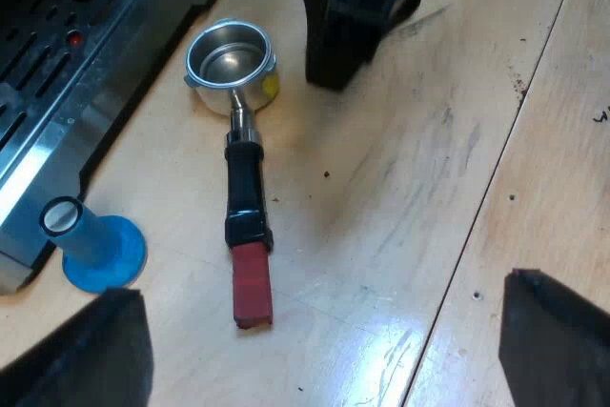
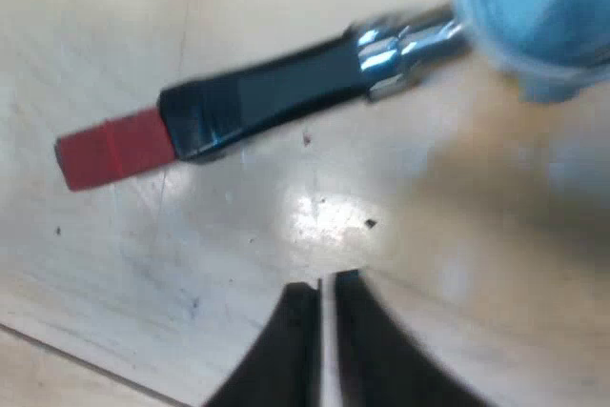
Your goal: Put the handle in the coffee machine
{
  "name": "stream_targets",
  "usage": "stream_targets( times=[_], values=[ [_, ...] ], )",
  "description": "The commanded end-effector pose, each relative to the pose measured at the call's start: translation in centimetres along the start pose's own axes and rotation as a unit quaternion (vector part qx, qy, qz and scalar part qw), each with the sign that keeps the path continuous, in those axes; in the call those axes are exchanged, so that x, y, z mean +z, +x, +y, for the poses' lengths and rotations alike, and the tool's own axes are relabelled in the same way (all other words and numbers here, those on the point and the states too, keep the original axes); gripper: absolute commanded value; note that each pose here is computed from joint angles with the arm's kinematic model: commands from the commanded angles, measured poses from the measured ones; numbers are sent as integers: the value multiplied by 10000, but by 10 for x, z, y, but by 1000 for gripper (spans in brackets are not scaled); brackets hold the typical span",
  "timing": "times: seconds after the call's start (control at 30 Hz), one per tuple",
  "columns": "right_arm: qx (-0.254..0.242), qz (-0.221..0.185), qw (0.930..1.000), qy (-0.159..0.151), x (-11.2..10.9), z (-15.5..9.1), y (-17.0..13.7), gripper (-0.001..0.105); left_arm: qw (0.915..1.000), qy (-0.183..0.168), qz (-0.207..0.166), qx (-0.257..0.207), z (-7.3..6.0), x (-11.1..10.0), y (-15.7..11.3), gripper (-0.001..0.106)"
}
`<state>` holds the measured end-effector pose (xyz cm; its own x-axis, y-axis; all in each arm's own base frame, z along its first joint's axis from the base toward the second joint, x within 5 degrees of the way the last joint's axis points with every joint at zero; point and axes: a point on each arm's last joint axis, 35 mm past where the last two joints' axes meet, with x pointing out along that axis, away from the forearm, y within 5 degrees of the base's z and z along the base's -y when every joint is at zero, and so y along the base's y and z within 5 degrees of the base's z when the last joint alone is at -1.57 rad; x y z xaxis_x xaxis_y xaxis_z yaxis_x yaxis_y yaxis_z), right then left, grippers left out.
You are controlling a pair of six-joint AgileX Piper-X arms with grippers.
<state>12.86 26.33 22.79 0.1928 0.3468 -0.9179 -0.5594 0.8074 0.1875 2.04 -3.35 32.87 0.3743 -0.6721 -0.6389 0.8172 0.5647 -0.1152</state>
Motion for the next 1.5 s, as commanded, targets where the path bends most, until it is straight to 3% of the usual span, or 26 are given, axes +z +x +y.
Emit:
stream_targets(
  times=[0.03,0.13,0.27,0.47,0.57,0.67,0.93,1.0,1.17,1.37,1.5],
  values=[
    [-50,-160,9997,-183,-2,-1,-19,32,9999,-41,-96,64,0,2,-1,75],
    [5,-257,9992,-305,-4,-3,-32,50,9999,-41,-96,64,0,2,-1,75],
    [71,-403,9985,-365,-5,-4,-45,57,9999,-52,-96,64,0,2,-1,75],
    [-151,-727,9965,-383,-5,-8,-67,78,9999,-98,-96,63,0,2,-1,75],
    [-643,-798,9916,-794,-3,-10,-78,83,9999,-107,-96,63,0,2,-1,75],
    [-767,-826,9876,-1094,0,-10,-82,87,9998,-163,-96,63,0,2,-1,75],
    [-944,-816,9828,-1365,1,-11,-79,86,9997,-154,-201,53,1,2,8,75],
    [-996,-838,9819,-1373,1,-11,-80,86,9992,-127,-370,39,1,5,11,75],
    [-1051,-820,9789,-1551,1,-11,-79,86,9925,-55,-1210,186,2,22,15,75],
    [-1061,-734,9793,-1558,6,-13,-71,86,9946,-35,-1004,244,5,11,37,75],
    [-949,-651,9841,-1355,13,-22,-65,86,9965,-37,-795,249,7,1,51,75]
  ],
)
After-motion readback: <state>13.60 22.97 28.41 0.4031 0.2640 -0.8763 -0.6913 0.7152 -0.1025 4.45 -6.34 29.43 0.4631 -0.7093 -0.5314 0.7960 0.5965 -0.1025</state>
